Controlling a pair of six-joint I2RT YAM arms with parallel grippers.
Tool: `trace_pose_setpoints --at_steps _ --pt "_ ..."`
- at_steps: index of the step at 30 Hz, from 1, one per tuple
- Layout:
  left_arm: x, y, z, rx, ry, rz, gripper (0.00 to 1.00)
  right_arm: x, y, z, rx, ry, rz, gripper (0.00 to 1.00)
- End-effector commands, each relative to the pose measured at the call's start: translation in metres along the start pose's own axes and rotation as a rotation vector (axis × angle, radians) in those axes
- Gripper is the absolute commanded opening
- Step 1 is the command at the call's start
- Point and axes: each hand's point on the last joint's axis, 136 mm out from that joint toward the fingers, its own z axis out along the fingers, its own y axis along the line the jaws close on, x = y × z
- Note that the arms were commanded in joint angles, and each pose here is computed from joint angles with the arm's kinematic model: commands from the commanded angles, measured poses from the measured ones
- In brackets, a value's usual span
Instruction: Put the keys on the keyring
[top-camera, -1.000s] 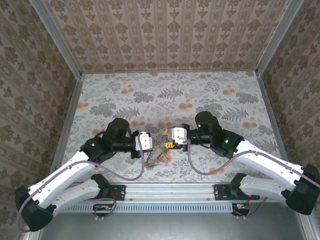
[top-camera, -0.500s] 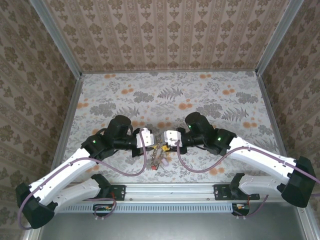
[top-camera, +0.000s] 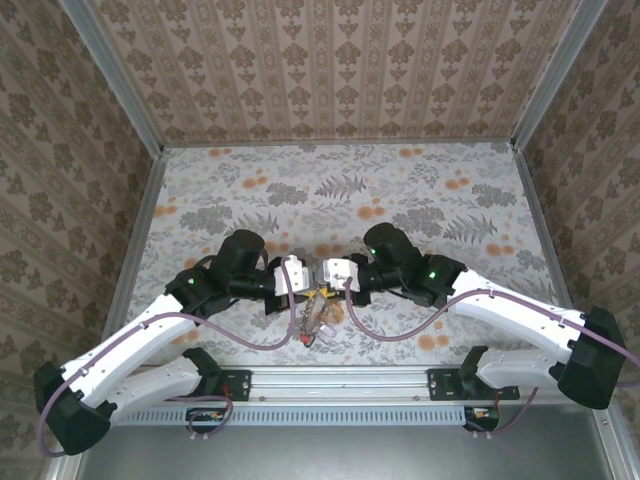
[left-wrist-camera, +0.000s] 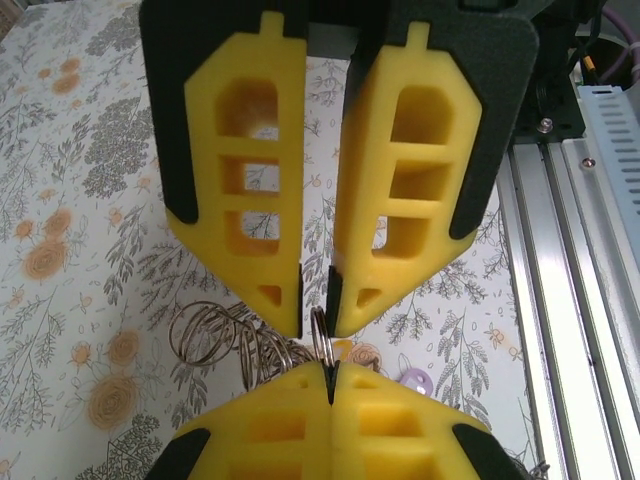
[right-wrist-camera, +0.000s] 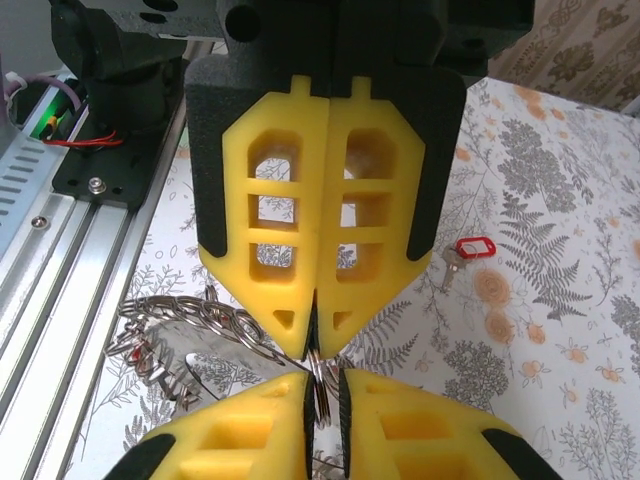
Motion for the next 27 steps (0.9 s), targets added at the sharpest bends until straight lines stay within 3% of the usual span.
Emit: trace_pose_setpoints --at_steps 1,5,10,20,24,27 --pt "-0.022 0.004 -0.007 0.005 -0.060 0.008 0.00 -0.005 0.000 -0.001 -0.008 -0.005 0.019 0.12" --pt "-0.023 0.004 -0.006 0.009 -0.063 0.009 0.00 -0.003 0.003 0.000 -0.017 -0.001 0.029 0.10" --pt "-0.024 0.004 -0.008 0.006 -0.070 0.012 0.00 0.000 0.003 0.002 -0.014 0.003 0.047 0.20" --pt "-0.024 0.006 -0.013 -0.022 -0.096 0.022 0.00 0.008 0.007 0.006 -0.013 0.001 0.082 0.25" --pt "-0.023 0.004 -0.012 -0.012 -0.094 0.019 0.00 0.005 0.006 0.005 -0.010 -0.022 0.090 0.16" --pt "-0.022 0.004 -0.012 -0.009 -0.092 0.017 0.00 -0.001 0.004 0.004 -0.004 -0.052 0.084 0.19"
